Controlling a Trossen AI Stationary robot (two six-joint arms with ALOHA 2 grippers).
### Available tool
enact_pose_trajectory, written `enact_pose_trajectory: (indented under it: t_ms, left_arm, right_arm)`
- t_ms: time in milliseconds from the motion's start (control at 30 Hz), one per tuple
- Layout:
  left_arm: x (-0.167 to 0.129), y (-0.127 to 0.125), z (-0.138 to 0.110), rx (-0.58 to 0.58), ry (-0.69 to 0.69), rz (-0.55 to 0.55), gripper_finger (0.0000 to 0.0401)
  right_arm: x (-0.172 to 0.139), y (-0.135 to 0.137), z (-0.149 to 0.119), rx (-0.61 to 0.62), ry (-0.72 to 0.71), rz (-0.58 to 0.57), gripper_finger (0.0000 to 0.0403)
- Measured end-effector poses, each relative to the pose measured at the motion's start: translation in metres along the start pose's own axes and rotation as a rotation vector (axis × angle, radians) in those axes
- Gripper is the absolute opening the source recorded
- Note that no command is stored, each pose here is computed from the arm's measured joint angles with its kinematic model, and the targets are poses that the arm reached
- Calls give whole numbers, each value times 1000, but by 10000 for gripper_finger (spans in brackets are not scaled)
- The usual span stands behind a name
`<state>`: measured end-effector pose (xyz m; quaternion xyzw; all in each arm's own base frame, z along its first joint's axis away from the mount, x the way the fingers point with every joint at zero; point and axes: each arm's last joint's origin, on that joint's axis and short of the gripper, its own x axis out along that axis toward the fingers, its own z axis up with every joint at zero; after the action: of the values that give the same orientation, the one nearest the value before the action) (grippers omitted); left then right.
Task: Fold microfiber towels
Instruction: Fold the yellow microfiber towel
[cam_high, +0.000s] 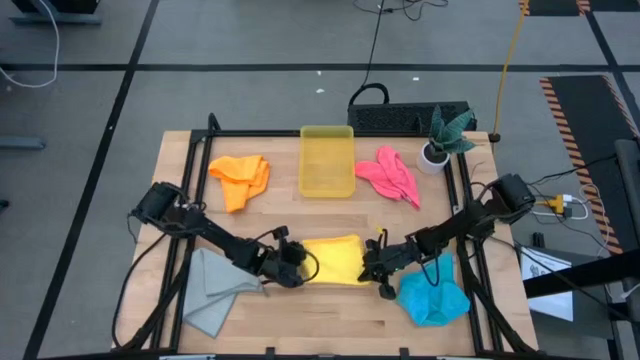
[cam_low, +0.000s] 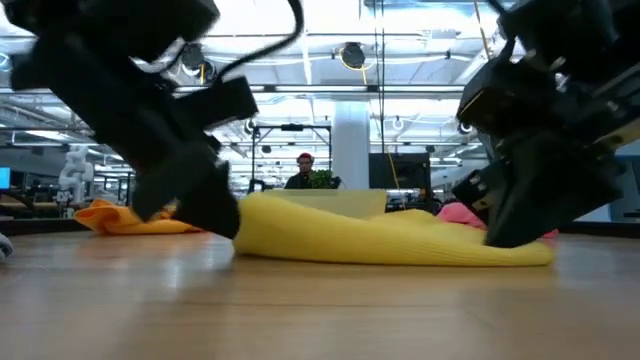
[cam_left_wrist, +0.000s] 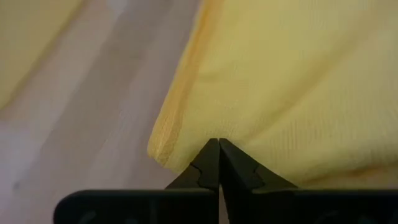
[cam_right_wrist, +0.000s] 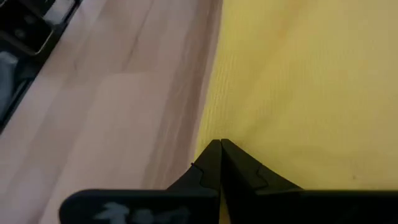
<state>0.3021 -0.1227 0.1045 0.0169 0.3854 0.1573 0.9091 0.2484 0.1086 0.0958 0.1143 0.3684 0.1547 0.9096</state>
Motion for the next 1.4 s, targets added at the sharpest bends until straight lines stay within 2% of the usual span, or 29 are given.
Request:
enact_pose_trajectory:
  t_ms: [100, 267, 400, 500, 600, 833, 1000, 1133, 1300, 1400]
  left_arm:
    - [-14, -4, 7, 0, -52, -16, 15]
    - [-23, -13, 17, 25, -170, -56, 3]
    - [-19, -19, 24, 61, -215, -171, 10]
    - [-14, -24, 19, 105, -187, -259, 5]
    - [-11, -26, 12, 136, -151, -268, 4]
    - [-4, -26, -2, 122, -40, -259, 6]
    - [-9, -30, -4, 128, -34, -266, 10]
    - [-16, -34, -4, 137, -40, -288, 15]
    - [-22, -38, 6, 136, -105, -305, 3]
    - [-21, -36, 10, 129, -138, -303, 9]
  right_arm:
    - [-6, 7, 4, -34, -22, 40, 0]
    - [-13, 17, 22, -83, -189, 88, 0]
    - [-16, 8, 32, -34, -299, -38, 0]
    - [-15, -4, 30, 17, -284, -176, 0]
    - [-15, -16, 27, 72, -260, -277, 0]
    - [-14, -31, 9, 152, -124, -358, 0]
    - [-19, -33, 2, 166, -125, -408, 0]
    - [-24, -29, 8, 161, -161, -394, 0]
    - [-29, -16, 20, 113, -268, -316, 0]
    - [-27, -8, 25, 87, -336, -266, 0]
